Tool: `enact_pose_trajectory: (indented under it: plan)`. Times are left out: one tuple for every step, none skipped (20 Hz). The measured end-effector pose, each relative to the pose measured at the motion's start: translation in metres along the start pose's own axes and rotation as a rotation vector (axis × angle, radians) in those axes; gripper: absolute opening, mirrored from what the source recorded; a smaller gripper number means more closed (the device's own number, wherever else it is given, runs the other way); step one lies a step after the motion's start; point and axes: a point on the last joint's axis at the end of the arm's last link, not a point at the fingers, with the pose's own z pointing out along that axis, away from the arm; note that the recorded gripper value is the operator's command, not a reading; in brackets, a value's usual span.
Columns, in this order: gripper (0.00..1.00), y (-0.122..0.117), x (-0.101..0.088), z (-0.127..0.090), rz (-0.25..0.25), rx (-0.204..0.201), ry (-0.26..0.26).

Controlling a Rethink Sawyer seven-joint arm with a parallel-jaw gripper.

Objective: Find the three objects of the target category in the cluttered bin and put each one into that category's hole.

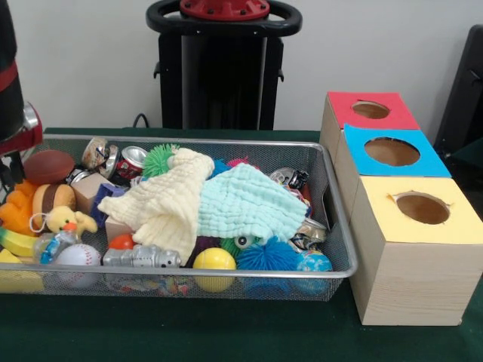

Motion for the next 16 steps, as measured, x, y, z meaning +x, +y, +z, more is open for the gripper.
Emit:
enact_pose_trajectory:
  plan:
    - [0.00,0.000,0.002,-0.005,0.005,-0.003,-0.009]
    - [0.00,0.001,0.005,-0.014,0.012,-0.009,-0.025]
    - [0.00,0.001,0.006,-0.016,0.013,-0.010,-0.027]
    - [0.00,0.002,0.009,-0.025,0.019,-0.017,-0.043]
    - [0.00,0.003,0.011,-0.032,0.023,-0.020,-0.054]
    - [0.00,0.003,0.012,-0.035,0.024,-0.021,-0.059]
    - [0.00,0.004,0.013,-0.038,0.025,-0.022,-0.063]
    - [0.00,0.004,0.014,-0.041,0.025,-0.022,-0.068]
    - [0.00,0.005,0.015,-0.045,0.026,-0.021,-0.075]
    - [0.00,0.005,0.015,-0.048,0.025,-0.013,-0.086]
    - [0.00,0.005,0.015,-0.047,0.023,-0.007,-0.093]
    - [0.00,0.005,0.014,-0.046,0.022,-0.003,-0.096]
    - [0.00,0.005,0.013,-0.045,0.021,0.000,-0.100]
    - [0.00,0.005,0.012,-0.044,0.019,0.005,-0.105]
    - [0.00,0.004,0.009,-0.041,0.017,0.014,-0.115]
    - [0.00,0.004,0.006,-0.038,0.015,0.021,-0.124]
